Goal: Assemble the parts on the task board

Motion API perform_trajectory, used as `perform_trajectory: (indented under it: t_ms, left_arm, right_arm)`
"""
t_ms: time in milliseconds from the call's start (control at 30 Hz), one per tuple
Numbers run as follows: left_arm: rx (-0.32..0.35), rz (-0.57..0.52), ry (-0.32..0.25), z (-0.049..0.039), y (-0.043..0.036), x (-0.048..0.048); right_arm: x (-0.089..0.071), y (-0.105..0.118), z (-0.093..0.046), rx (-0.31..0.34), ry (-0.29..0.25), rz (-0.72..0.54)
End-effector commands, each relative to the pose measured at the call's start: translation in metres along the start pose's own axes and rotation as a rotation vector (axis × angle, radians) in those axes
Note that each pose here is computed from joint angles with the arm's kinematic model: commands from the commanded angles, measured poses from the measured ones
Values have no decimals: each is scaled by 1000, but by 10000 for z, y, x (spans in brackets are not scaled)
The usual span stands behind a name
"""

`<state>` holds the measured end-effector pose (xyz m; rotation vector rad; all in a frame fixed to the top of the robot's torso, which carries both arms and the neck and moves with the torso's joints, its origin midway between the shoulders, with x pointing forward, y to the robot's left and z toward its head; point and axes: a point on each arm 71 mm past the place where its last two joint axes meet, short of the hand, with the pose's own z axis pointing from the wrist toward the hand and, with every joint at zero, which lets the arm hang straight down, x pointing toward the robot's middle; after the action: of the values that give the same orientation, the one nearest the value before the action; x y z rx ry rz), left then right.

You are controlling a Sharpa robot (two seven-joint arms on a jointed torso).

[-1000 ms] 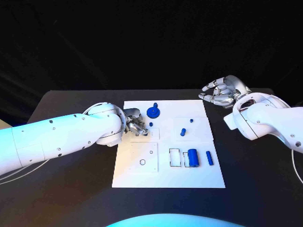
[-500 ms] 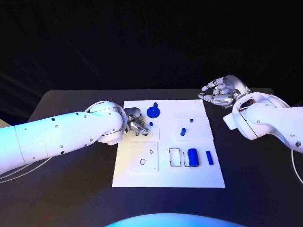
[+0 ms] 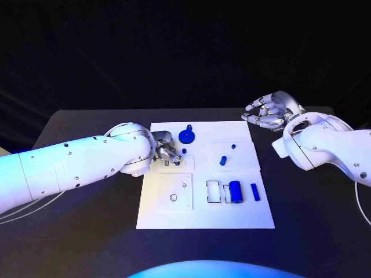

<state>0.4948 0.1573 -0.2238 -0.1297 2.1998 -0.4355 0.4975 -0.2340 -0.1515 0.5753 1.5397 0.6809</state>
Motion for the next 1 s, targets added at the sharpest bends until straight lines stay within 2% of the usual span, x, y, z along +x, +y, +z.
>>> perform_trajectory:
  t_ms: [33,1000]
  left_arm:
    - [-3,9,75,22,-4,149]
    - [-26,4,97,27,61,146]
  right_arm:
    - [13,11,-6,-10,11,-6]
    - [17,7,-15,-5,15,-4]
